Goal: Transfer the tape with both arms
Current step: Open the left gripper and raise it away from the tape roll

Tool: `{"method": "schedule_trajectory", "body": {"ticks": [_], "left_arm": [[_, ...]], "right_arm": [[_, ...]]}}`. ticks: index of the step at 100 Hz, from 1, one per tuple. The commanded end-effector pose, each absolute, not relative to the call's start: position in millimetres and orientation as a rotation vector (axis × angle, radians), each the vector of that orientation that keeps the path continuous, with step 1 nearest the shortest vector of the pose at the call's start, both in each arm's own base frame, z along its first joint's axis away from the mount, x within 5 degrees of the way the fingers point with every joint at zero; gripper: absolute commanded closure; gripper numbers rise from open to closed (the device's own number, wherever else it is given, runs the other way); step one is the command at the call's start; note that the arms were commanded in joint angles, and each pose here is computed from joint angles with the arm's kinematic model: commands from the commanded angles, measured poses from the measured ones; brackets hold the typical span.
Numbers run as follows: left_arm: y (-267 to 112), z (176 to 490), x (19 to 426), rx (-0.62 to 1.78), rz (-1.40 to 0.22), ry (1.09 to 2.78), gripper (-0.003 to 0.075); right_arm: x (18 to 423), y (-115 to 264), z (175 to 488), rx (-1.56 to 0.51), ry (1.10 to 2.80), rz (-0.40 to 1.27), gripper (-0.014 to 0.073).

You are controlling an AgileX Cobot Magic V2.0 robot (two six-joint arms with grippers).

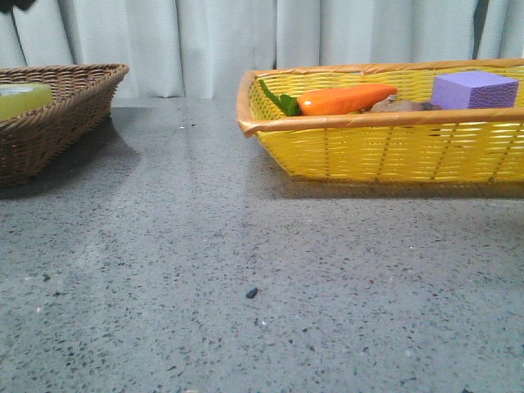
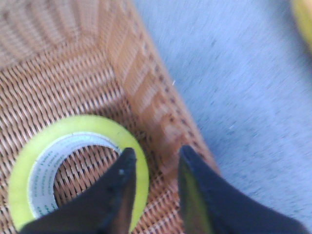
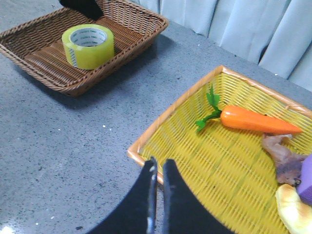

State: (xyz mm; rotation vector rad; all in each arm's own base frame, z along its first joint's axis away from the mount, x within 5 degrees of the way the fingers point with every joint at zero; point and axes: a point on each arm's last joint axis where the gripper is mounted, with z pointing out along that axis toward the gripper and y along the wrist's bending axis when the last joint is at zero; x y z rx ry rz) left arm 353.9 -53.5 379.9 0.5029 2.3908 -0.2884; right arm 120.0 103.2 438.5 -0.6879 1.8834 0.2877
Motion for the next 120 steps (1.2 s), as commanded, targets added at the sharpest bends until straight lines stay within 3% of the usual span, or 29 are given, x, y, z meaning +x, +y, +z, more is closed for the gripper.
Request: {"method": "schedule_trajectory", "body": {"ticks": [1, 12, 55, 120], "left_arm": [[-53.9, 423.4, 332.3, 0.45, -0.309, 2.221, 0.0659], [-54.0, 435.2, 315.9, 0.447, -0.324, 2.181, 0.0741], [-44.6, 440.9, 227.1, 0.375, -0.28, 1.935, 0.0741], [-22.9, 334.5, 79.9, 0.233, -0.186, 1.679, 0.0741]], "right_arm": [[117.3, 98.0, 452.2, -0.668, 1.77, 0.286, 0.0662], [113.3, 96.0, 447.4, -0.672, 1.707, 0.31, 0.0662], [90.8, 74.7, 400.3, -0.641, 1.622, 0.382, 0.0661], [70.9, 23.8, 340.1, -0.378, 1.63, 0.299, 0.0662]]}}
